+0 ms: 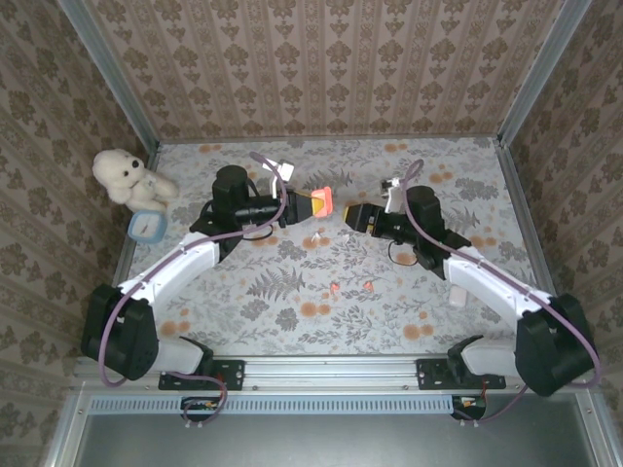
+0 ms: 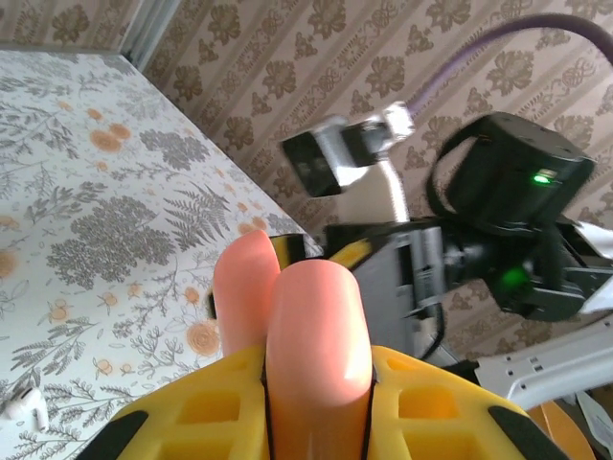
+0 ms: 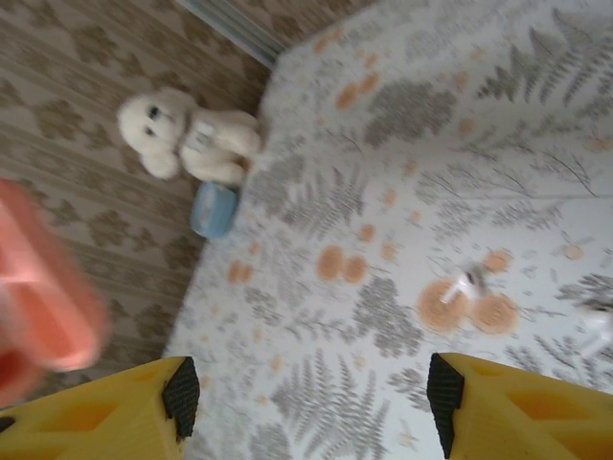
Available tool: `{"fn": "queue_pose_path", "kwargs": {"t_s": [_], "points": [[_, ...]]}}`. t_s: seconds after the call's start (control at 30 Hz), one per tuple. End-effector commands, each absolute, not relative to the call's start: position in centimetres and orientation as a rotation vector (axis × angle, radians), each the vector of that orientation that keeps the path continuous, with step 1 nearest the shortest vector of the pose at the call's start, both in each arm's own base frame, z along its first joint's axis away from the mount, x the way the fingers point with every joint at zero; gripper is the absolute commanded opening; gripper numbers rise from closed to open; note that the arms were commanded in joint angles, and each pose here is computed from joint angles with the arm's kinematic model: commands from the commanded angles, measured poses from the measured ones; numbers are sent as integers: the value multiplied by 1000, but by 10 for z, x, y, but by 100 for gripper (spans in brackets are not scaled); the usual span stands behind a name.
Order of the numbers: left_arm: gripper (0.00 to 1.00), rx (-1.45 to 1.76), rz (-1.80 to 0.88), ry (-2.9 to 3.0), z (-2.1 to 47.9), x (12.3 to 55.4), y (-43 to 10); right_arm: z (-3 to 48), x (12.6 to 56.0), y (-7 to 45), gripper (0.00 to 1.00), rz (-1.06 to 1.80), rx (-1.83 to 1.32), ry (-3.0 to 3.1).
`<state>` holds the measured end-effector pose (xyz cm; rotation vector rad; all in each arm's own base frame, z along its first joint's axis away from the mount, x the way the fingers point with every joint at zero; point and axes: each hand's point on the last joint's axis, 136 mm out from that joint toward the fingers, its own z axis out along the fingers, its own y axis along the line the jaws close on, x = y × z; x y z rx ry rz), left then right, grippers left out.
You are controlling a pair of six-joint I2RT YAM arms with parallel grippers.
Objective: Insert the wireless bluetooth earbuds into the charging case
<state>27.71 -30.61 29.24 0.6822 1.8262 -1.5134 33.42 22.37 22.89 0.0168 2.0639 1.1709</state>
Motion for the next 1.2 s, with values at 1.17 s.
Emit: {"fn": "queue_pose_path", "kwargs": {"t_s": [1.17], "points": [[0, 539, -1603, 1678, 313, 279, -318, 292, 352, 267, 47, 1477, 172, 1795]]}}
